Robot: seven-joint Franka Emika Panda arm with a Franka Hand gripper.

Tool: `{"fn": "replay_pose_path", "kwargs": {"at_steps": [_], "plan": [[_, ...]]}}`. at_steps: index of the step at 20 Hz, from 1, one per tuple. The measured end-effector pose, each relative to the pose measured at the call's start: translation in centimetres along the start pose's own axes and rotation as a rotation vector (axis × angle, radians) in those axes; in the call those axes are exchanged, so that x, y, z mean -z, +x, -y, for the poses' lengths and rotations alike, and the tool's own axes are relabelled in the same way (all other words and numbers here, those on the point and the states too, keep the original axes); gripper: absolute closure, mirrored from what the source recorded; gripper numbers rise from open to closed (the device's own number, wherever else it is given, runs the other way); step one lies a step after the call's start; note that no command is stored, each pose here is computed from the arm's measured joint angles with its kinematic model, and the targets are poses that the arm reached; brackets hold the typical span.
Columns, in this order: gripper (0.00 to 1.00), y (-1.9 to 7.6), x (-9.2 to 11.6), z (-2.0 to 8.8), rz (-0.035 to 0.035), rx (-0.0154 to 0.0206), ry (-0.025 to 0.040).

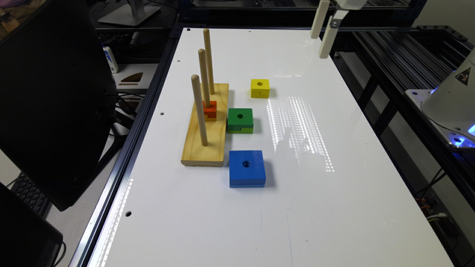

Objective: Pick up yellow block.

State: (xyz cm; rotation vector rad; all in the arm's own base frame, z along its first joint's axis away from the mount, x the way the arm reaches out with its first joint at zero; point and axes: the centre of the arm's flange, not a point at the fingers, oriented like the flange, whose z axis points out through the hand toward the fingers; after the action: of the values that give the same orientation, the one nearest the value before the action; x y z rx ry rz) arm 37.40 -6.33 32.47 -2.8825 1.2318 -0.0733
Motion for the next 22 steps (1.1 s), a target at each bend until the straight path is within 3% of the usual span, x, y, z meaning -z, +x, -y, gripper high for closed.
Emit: {"fn": "replay_pose_path", "kwargs": {"at_steps": [3,7,12,17,22], "plan": [[0.0,0.65,-0.3,0.5,0.0063,0.0,-0.0047],[0.0,0.85,-0.5,0.6,0.0101,-0.0002,-0.0076],[0.0,1.02,-0.3,0.6,0.0071,-0.0019,-0.0054],[0.0,1.62,0.1,1.0,-0.0014,-0.002,0.0008],[0.0,2.63,0.0,1.6,-0.0002,-0.0036,-0.0003]]}}
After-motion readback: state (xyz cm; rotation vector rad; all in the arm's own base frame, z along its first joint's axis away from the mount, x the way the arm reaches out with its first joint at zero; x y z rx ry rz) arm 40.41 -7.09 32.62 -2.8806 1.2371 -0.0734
